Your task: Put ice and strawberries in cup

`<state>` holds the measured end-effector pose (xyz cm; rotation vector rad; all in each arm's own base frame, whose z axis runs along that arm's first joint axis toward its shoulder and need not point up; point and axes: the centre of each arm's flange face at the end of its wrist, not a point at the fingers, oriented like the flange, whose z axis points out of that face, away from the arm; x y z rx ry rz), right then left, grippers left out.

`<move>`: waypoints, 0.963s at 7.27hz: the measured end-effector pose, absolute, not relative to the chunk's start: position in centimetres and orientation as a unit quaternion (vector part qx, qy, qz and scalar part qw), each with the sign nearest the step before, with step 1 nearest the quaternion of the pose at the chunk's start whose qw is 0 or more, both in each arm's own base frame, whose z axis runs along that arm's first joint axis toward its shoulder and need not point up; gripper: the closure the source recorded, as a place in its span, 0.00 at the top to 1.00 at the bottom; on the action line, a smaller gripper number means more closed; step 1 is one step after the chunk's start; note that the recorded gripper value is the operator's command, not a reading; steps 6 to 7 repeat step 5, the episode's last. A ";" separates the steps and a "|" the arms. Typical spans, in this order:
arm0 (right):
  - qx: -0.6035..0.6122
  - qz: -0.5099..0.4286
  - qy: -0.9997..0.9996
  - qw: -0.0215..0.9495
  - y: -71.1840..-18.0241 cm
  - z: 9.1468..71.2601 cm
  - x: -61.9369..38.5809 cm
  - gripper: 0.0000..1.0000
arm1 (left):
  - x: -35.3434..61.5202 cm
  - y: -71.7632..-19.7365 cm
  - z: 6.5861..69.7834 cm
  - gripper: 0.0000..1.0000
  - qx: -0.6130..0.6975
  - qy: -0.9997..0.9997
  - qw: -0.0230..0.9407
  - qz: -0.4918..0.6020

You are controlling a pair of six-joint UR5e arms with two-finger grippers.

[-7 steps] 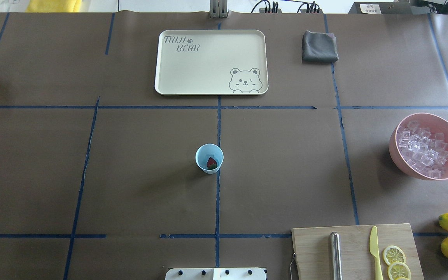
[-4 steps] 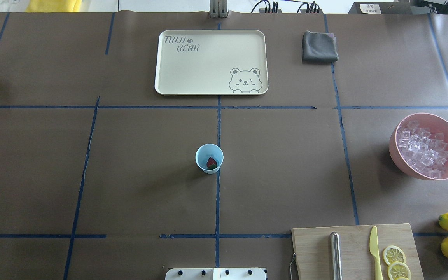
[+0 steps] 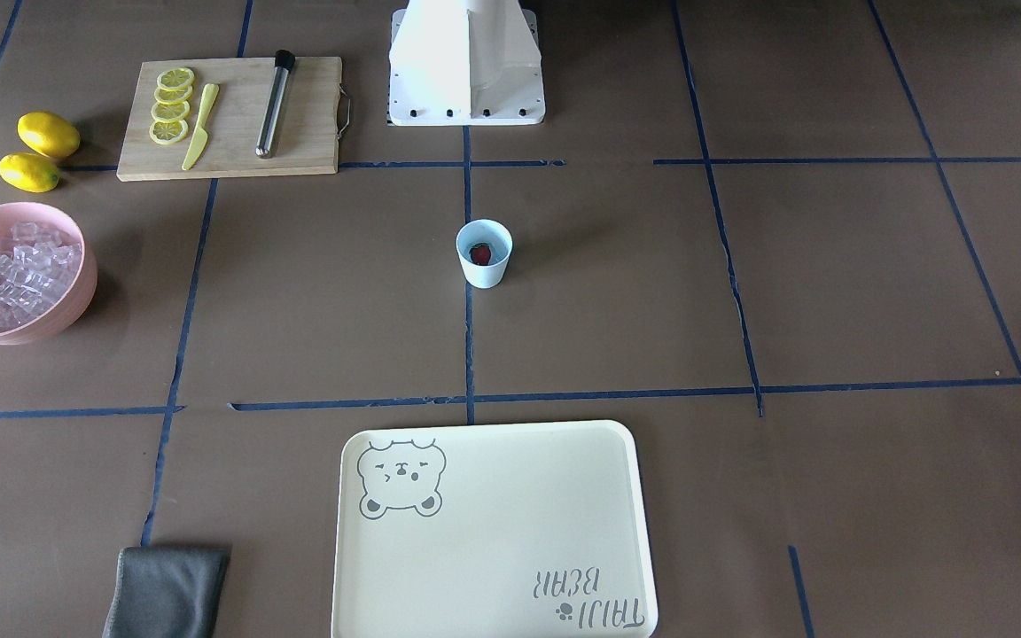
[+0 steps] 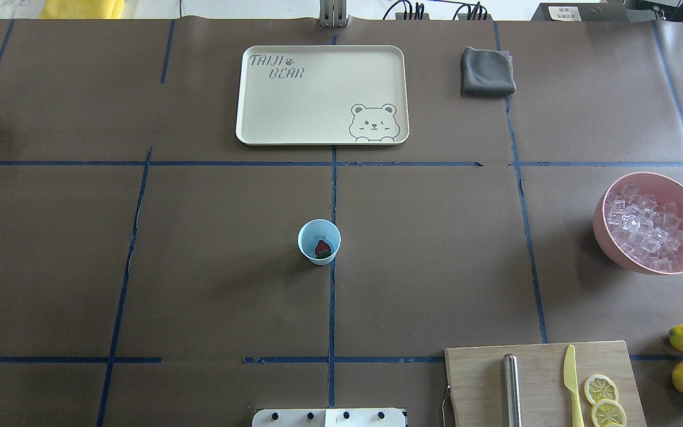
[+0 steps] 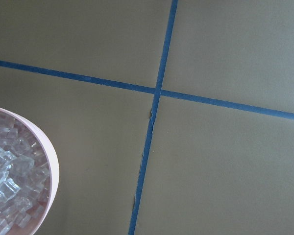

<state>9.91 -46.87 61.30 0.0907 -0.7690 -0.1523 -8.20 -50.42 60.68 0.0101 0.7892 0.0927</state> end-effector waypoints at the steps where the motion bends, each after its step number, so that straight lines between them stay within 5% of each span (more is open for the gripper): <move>1: 0.044 -0.074 -0.375 0.923 -46.9 61.3 9.9 1.00 | -8.2 -50.4 60.7 1.00 0.005 0.384 0.922 0.045; 7: 0.040 -0.073 -0.375 0.923 -46.8 61.7 9.9 1.00 | -8.3 -50.2 61.0 1.00 0.002 0.384 0.922 0.043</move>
